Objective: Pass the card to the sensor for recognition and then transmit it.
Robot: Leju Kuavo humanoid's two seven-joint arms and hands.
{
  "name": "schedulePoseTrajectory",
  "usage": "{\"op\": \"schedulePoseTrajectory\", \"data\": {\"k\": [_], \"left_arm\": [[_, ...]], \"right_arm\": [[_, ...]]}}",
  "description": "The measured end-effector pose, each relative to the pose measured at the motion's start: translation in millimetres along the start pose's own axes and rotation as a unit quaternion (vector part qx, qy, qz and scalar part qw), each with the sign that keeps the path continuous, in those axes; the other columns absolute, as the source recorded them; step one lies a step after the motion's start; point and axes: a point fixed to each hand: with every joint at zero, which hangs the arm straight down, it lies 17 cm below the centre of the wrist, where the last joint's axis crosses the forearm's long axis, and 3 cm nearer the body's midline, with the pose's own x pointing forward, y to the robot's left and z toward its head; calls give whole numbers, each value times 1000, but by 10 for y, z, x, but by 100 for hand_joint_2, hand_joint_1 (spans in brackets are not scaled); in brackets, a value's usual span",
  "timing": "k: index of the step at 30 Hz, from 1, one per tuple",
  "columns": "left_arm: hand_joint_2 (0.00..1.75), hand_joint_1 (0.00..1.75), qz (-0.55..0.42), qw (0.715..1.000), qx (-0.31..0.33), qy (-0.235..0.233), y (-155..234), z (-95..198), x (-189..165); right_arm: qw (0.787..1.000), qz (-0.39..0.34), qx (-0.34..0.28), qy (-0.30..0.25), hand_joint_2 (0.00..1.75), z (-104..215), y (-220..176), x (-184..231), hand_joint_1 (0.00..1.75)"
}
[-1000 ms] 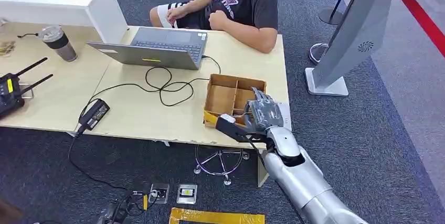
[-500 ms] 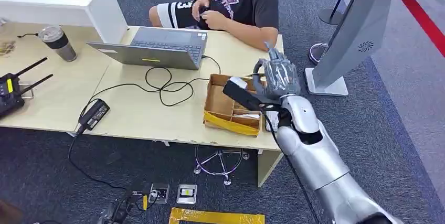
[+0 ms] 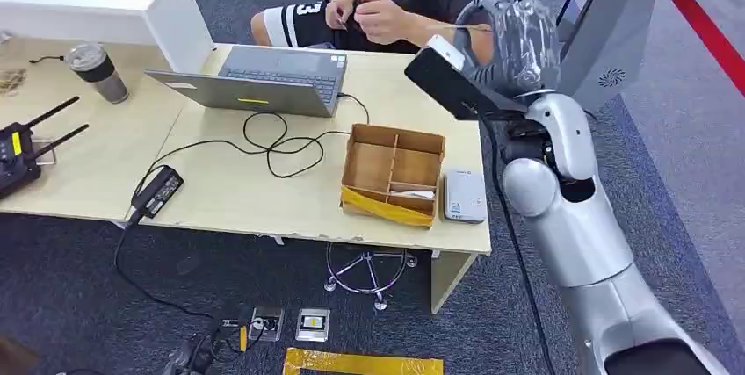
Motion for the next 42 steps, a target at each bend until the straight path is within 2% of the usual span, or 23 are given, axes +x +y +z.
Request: {"op": "schedulePoseTrajectory", "data": {"k": [5, 7, 10, 14, 19, 31, 32, 37, 42], "left_arm": [[175, 0, -8, 1000, -4, -11, -6, 5, 133], [175, 0, -7, 1000, -5, -17, -9, 12, 239], [175, 0, -4, 1000, -7, -23, -30, 26, 341], [175, 0, 6, 1000, -8, -24, -57, 38, 380], [175, 0, 15, 999, -11, -32, -108, 58, 429], [175, 0, 11, 999, -21, -35, -243, 100, 442], [175, 0, 11, 999, -21, -35, -246, 101, 442], [175, 0, 7, 999, -22, -36, -261, 107, 452], [175, 0, 5, 999, -22, -35, -261, 106, 443]], "right_arm": [[997, 47, -38, -43, 175, -327, -344, 171, 175], [995, 81, -29, -51, 175, -474, -311, 191, 175], [993, 105, 20, -55, 175, -503, 29, 209, 175], [984, 139, 98, -59, 175, -434, 471, 203, 175], [963, 186, 187, -51, 175, -179, 1004, 77, 175], [924, 260, 278, -25, 175, 246, 1432, -491, 173], [922, 263, 282, -23, 175, 274, 1449, -529, 0], [915, 283, 288, -1, 175, 367, 1465, -749, 0], [921, 291, 260, -5, 175, 362, 1388, -855, 0]]}}
